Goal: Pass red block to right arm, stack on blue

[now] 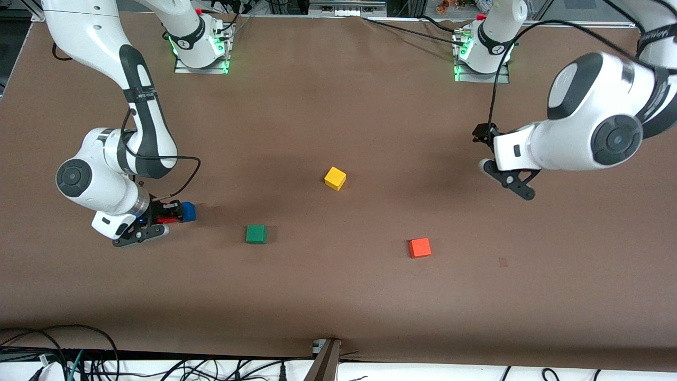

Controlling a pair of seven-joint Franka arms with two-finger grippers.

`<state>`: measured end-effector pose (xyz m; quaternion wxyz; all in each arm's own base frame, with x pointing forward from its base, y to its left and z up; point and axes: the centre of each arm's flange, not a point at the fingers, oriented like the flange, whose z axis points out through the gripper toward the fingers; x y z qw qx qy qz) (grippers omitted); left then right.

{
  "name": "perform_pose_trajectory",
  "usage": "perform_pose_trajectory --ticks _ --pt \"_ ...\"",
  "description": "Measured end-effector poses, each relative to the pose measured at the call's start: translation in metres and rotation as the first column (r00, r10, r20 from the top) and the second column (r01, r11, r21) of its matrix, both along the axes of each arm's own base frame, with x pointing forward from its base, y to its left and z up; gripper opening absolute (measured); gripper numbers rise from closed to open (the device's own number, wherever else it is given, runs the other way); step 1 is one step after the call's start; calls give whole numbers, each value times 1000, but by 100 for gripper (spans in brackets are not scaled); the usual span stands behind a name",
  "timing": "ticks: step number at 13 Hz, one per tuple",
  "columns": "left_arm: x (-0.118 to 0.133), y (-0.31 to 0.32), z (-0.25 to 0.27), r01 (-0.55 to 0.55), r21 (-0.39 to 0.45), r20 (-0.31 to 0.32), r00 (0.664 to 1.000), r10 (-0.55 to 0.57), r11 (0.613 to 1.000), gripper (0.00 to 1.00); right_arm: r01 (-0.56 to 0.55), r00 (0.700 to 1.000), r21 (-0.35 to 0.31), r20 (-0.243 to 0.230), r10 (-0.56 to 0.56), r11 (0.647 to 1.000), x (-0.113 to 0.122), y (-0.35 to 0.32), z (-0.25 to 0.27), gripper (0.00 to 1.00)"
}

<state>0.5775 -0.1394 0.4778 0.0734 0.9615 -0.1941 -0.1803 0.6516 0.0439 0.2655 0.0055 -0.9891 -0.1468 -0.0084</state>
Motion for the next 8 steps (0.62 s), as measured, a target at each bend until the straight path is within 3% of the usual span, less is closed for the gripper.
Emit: perform_pose_trajectory --ticks 2,4,6,8 --pt "-1 8 32 -115 97 54 992 110 989 100 -7 1000 2 -4 7 1000 -6 5 -2 57" --pt "9 32 68 -170 200 175 975 136 965 100 -15 1000 1 17 15 1000 -12 11 -3 57" --pt "16 58 97 -252 210 303 936 182 945 100 -18 999 -3 43 18 1000 -18 13 -9 57" --pt "14 87 111 -335 150 376 889 260 930 100 -20 998 -6 52 20 1000 -22 14 -14 57"
